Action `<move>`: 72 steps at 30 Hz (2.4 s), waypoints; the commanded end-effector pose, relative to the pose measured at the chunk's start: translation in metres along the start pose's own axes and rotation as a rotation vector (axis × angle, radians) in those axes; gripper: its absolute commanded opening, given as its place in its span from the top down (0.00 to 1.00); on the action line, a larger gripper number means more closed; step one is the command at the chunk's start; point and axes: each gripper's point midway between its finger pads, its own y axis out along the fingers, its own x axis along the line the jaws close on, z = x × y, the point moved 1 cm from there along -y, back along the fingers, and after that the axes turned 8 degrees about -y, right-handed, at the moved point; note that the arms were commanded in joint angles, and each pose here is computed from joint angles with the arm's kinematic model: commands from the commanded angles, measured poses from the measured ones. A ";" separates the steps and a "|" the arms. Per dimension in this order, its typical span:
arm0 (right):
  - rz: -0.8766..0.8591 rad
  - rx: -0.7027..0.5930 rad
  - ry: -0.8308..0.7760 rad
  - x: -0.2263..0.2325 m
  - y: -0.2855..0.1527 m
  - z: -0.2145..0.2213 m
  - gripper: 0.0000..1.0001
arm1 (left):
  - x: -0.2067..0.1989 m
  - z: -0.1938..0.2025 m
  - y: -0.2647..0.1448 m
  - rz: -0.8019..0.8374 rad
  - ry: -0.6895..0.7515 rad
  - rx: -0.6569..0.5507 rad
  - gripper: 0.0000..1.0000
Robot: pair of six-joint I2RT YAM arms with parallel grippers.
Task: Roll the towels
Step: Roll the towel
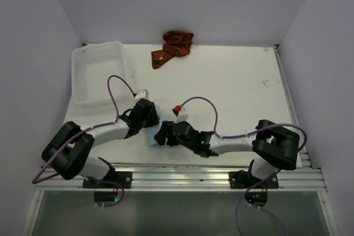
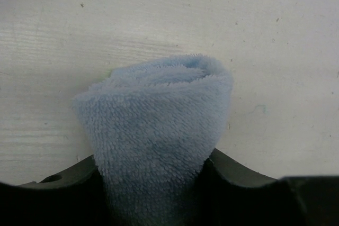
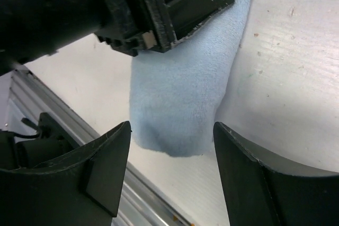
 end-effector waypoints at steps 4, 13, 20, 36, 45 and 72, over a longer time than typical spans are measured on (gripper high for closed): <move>-0.029 -0.059 -0.028 0.002 -0.034 -0.023 0.30 | 0.008 -0.001 -0.001 -0.059 0.067 0.023 0.49; 0.016 -0.084 -0.033 -0.025 -0.068 -0.023 0.28 | -0.001 -0.020 -0.006 -0.048 0.073 0.004 0.49; 0.032 -0.089 -0.033 -0.030 -0.070 -0.022 0.28 | -0.015 -0.043 -0.018 -0.029 0.087 -0.034 0.49; 0.053 -0.095 -0.034 -0.037 -0.070 -0.022 0.28 | -0.029 -0.076 -0.030 -0.023 0.088 -0.080 0.48; 0.033 -0.084 0.010 -0.038 -0.055 -0.019 0.34 | -0.022 -0.045 -0.011 0.022 0.064 0.007 0.45; -0.192 -0.081 0.070 0.005 0.004 -0.033 0.25 | -0.048 -0.027 0.005 0.197 -0.035 0.063 0.36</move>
